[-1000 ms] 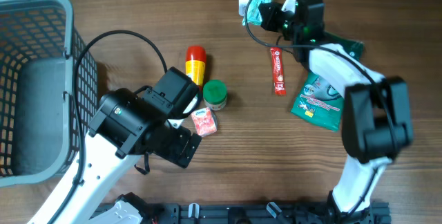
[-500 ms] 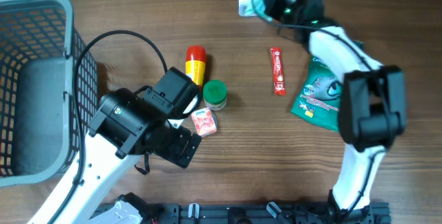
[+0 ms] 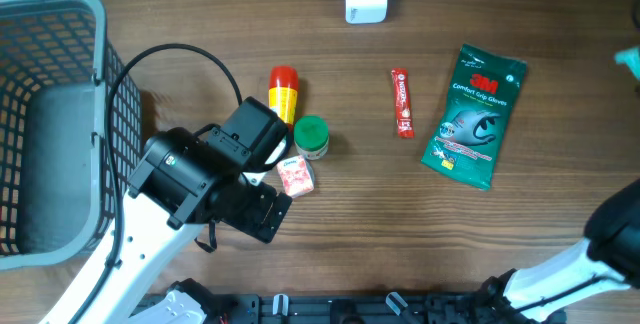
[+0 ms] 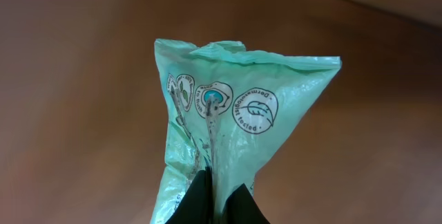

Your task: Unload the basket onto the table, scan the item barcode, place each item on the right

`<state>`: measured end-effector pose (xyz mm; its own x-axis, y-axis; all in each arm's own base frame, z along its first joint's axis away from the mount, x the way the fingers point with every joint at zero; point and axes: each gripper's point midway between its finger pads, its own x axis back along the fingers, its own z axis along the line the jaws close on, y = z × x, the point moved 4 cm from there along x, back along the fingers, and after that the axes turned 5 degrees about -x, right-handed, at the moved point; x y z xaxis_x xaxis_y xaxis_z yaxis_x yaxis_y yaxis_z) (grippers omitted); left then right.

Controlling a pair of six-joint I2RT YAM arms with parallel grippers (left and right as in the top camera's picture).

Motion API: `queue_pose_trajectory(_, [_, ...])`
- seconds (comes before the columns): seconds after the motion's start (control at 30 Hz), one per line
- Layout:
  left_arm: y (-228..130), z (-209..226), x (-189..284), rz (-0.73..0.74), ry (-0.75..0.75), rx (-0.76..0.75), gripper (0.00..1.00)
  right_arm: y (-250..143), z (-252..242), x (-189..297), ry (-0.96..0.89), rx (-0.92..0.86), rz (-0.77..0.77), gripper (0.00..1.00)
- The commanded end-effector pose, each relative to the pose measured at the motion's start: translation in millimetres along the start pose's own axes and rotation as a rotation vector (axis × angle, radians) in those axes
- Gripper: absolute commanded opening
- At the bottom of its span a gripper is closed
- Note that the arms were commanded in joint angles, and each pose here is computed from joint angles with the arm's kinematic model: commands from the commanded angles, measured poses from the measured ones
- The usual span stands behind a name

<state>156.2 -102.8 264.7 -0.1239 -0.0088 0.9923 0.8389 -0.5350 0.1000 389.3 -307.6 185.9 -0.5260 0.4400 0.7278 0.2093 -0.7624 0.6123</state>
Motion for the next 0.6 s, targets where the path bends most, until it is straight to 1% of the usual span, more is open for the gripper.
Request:
queue_pose_trajectory(0.0, [-0.9, 0.0, 1.5, -0.008, -0.006, 0.010, 1.00, -9.2, -75.1, -43.1, -0.274, -0.006, 0.017, 0.06])
queue_pose_trajectory(0.07, [-1.0, 0.0, 1.5, -0.007, -0.006, 0.010, 1.00, -11.9, -105.9, -53.3, -0.345, -0.036, 0.039, 0.06])
queue_pose_trajectory(0.1, [-1.0, 0.0, 1.5, -0.007, -0.006, 0.010, 1.00, -10.7, -115.8, -53.8, -0.357, -0.058, 0.043, 0.08])
queue_pose_trajectory(0.13, [-1.0, 0.0, 1.5, -0.007, -0.006, 0.010, 1.00, -8.0, -123.0, -53.3, -0.356, -0.098, 0.040, 0.17])
queue_pose_trajectory(0.17, [-1.0, 0.0, 1.5, -0.007, -0.006, 0.010, 1.00, -3.7, -122.9, -51.6, -0.320, -0.115, 0.042, 0.33])
queue_pose_trajectory(0.2, [-1.0, 0.0, 1.5, -0.007, -0.006, 0.010, 1.00, -0.6, -119.1, -49.6, -0.282, -0.115, 0.047, 0.58])
queue_pose_trajectory(0.23, [-1.0, 0.0, 1.5, -0.007, -0.006, 0.010, 1.00, 3.2, -111.5, -45.2, -0.232, -0.121, 0.051, 0.79])
queue_pose_trajectory(0.27, [-1.0, 0.0, 1.5, -0.007, -0.006, 0.010, 1.00, 6.7, -102.9, -40.4, -0.190, -0.121, 0.050, 0.95])
queue_pose_trajectory(0.3, [-1.0, 0.0, 1.5, -0.007, -0.006, 0.010, 1.00, 9.3, -90.3, -32.9, -0.142, -0.119, 0.052, 1.00])
queue_pose_trajectory(0.33, [-1.0, 0.0, 1.5, -0.007, -0.006, 0.010, 1.00, 9.7, -79.3, -26.4, -0.105, -0.112, 0.057, 1.00])
queue_pose_trajectory(0.43, [-1.0, 0.0, 1.5, -0.007, -0.006, 0.010, 1.00, -1.8, -20.0, 8.0, 0.023, -0.041, 0.090, 0.99])
queue_pose_trajectory(0.47, [-1.0, 0.0, 1.5, -0.007, -0.006, 0.010, 1.00, -10.2, 0.5, 19.7, 0.050, -0.006, 0.102, 0.99])
queue_pose_trajectory(0.53, [-1.0, 0.0, 1.5, -0.007, -0.006, 0.010, 1.00, -43.0, 47.5, 45.5, 0.097, 0.093, 0.162, 1.00])
queue_pose_trajectory(0.57, [-1.0, 0.0, 1.5, -0.007, -0.006, 0.010, 1.00, -59.7, 63.6, 53.3, 0.101, 0.137, 0.190, 0.99])
